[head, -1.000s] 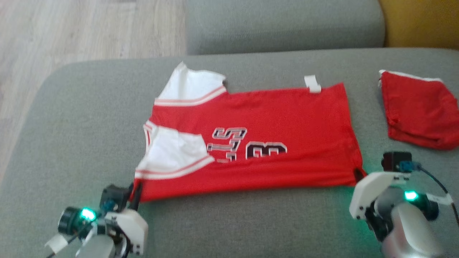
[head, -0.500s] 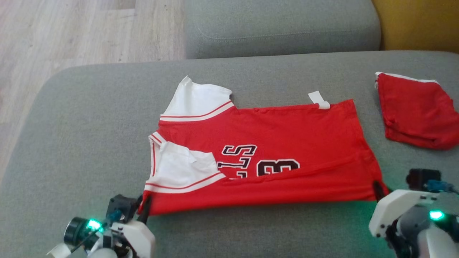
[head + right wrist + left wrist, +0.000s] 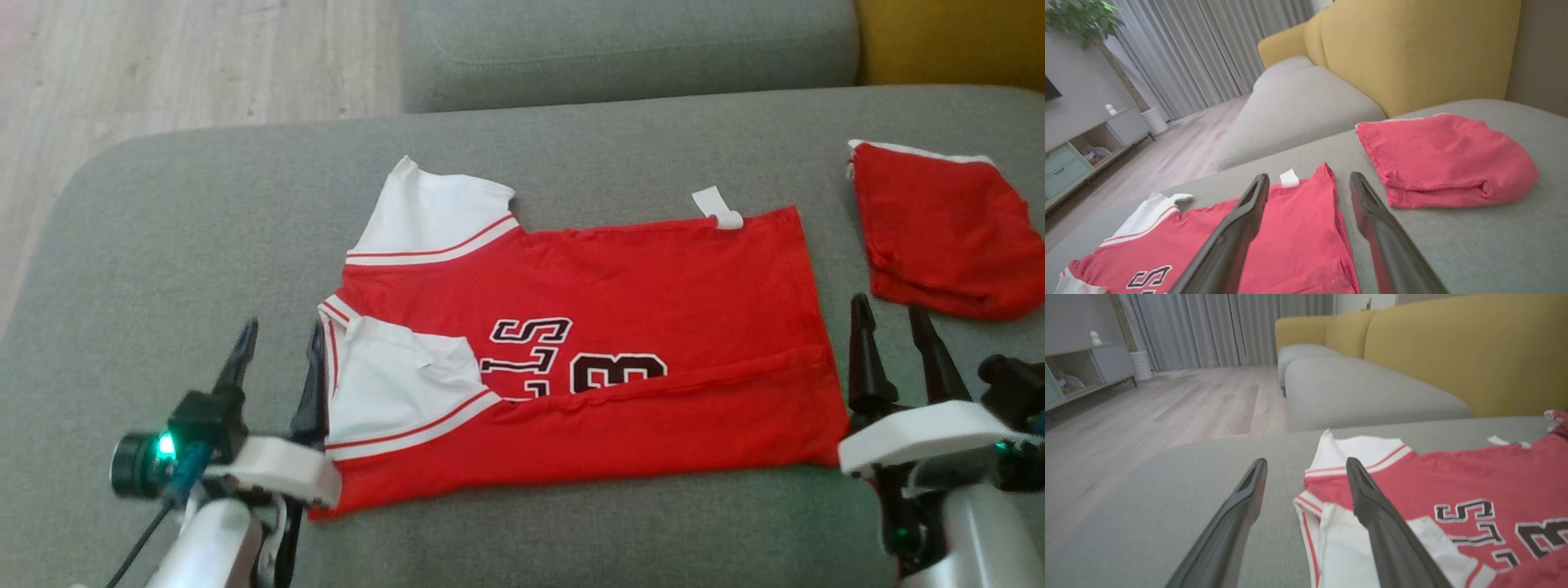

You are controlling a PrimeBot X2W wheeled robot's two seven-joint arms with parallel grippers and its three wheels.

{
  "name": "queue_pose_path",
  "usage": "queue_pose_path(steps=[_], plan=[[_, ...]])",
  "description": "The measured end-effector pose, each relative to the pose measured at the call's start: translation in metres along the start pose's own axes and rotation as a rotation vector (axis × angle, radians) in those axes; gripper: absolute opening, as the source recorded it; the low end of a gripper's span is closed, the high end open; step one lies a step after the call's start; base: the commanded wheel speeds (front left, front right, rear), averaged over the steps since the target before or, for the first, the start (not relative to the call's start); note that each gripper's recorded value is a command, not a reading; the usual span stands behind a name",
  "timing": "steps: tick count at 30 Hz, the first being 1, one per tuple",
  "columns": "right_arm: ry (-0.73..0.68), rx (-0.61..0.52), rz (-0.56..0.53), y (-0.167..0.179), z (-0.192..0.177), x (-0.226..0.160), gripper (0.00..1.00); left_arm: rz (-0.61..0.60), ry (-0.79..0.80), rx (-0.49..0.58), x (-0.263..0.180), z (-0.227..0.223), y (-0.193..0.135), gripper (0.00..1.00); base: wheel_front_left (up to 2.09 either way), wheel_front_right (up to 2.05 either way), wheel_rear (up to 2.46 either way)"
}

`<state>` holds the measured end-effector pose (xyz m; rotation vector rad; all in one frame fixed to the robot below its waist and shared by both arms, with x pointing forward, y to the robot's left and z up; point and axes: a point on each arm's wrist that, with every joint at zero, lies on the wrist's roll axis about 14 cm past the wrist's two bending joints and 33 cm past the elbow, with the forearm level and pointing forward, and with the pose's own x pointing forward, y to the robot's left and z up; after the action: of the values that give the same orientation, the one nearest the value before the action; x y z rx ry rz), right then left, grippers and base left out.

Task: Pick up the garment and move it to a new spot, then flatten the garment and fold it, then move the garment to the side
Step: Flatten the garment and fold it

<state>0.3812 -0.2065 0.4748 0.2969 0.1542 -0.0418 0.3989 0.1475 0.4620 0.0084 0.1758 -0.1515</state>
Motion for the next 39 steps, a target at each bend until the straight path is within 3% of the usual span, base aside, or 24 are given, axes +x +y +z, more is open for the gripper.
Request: queue_pose_path(steps=[8, 14, 19, 26, 31, 39], plan=[[-0.153, -0.038, 0.057, 0.018, 0.01, 0.0, 1.0, -0.075, -0.214, -0.057, 0.028, 0.054, -0.025, 1.0, 0.0, 0.0, 0.0], [-0.168, -0.052, 0.067, 0.021, 0.012, 0.014, 1.0, -0.184, -0.26, 0.033, 0.064, 0.079, -0.041, 1.0, 0.0, 0.0, 0.0], [-0.154, -0.06, 0.062, 0.018, 0.006, 0.029, 1.0, -0.282, -0.13, 0.181, 0.116, 0.079, -0.04, 1.0, 0.0, 0.0, 0.0], [-0.1, -0.049, 0.047, 0.011, -0.014, 0.044, 1.0, -0.274, 0.164, 0.286, 0.183, 0.039, -0.011, 1.0, 0.0, 0.0, 0.0], [-0.08, -0.035, 0.004, -0.004, -0.019, 0.044, 1.0, -0.277, 0.353, 0.273, 0.205, -0.006, -0.007, 1.0, 0.0, 0.0, 0.0], [-0.048, -0.045, -0.054, -0.025, -0.029, 0.04, 1.0, -0.353, 0.459, 0.256, 0.23, -0.047, -0.031, 1.0, 0.0, 0.0, 0.0]])
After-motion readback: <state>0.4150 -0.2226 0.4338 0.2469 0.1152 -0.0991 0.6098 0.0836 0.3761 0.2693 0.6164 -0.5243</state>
